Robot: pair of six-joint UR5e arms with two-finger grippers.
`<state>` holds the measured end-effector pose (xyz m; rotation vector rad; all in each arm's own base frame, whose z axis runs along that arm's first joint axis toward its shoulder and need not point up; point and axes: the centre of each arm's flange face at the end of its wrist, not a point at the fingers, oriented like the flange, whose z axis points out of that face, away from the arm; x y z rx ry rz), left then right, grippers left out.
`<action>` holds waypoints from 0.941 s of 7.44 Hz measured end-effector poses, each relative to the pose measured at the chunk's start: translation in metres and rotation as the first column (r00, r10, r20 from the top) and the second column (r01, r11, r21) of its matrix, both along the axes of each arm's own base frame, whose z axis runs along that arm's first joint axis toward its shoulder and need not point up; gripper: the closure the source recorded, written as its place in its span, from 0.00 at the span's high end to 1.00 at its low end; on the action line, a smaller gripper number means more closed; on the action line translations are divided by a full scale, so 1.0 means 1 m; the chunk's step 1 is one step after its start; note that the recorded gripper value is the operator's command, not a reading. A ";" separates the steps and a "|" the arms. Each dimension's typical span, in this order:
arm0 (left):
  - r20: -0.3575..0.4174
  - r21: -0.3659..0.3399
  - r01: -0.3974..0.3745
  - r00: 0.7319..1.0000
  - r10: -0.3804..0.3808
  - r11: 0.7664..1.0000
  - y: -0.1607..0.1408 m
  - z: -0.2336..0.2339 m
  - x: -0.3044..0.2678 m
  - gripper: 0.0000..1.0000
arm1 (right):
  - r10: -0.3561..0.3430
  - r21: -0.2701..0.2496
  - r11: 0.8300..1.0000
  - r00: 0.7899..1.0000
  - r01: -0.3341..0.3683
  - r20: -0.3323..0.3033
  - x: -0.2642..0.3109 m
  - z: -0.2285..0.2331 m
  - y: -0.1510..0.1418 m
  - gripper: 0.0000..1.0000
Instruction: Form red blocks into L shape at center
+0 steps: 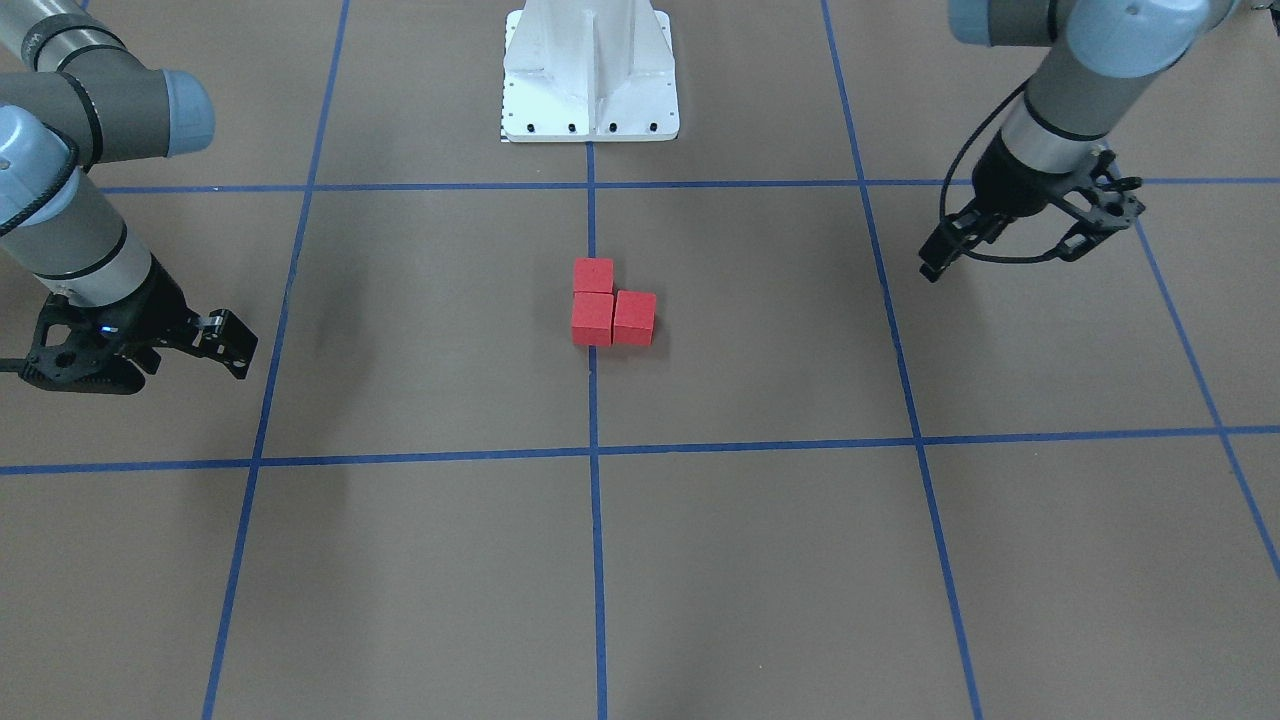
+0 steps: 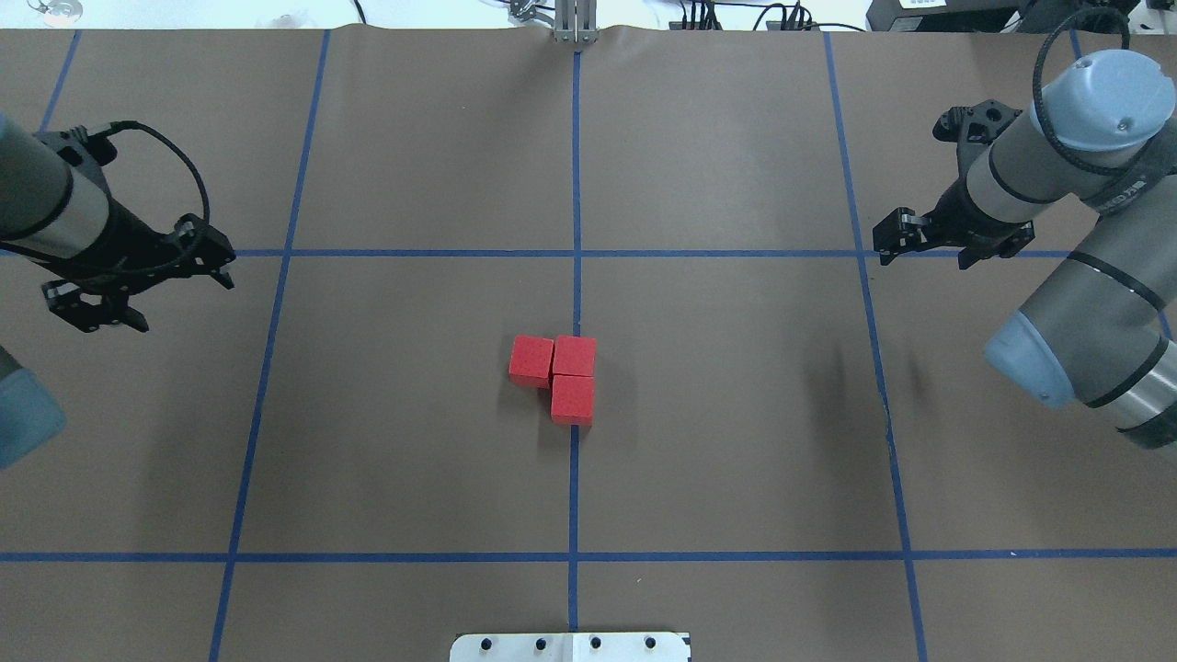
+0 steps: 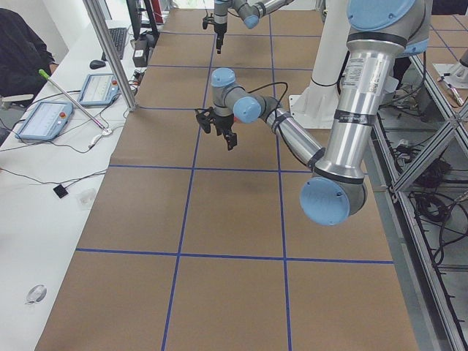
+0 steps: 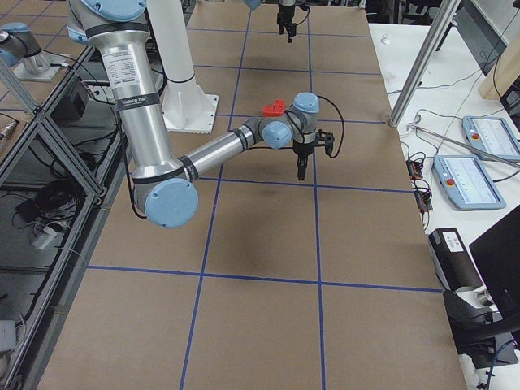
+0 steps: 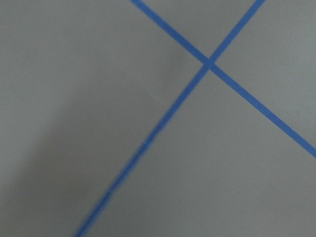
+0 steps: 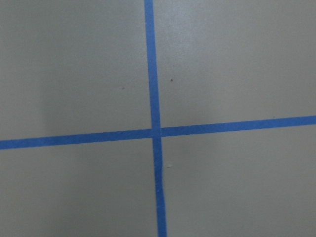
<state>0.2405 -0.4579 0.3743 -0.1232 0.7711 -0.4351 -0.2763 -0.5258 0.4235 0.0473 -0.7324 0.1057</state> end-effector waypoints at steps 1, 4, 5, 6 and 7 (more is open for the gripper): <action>0.044 0.100 -0.093 0.995 0.089 0.991 -0.004 0.026 -0.034 1.00 | -0.012 0.006 1.000 1.000 0.012 0.009 0.022 0.007 -0.006 1.00; 0.169 0.292 -0.337 0.939 0.298 0.895 -0.021 0.100 -0.135 1.00 | -0.043 0.035 0.999 0.998 0.041 0.035 0.113 0.040 -0.018 1.00; 0.177 0.327 -0.392 0.919 0.351 0.860 -0.028 0.125 -0.167 1.00 | -0.054 0.052 0.997 0.998 0.052 0.038 0.147 0.056 -0.017 1.00; 0.193 0.357 -0.437 0.899 0.392 0.825 -0.035 0.154 -0.202 1.00 | -0.064 0.072 0.996 0.997 0.062 0.034 0.177 0.070 -0.015 1.00; 0.205 0.371 -0.458 0.889 0.410 0.808 -0.040 0.176 -0.231 1.00 | -0.075 0.084 0.994 0.997 0.072 0.025 0.198 0.079 -0.013 1.00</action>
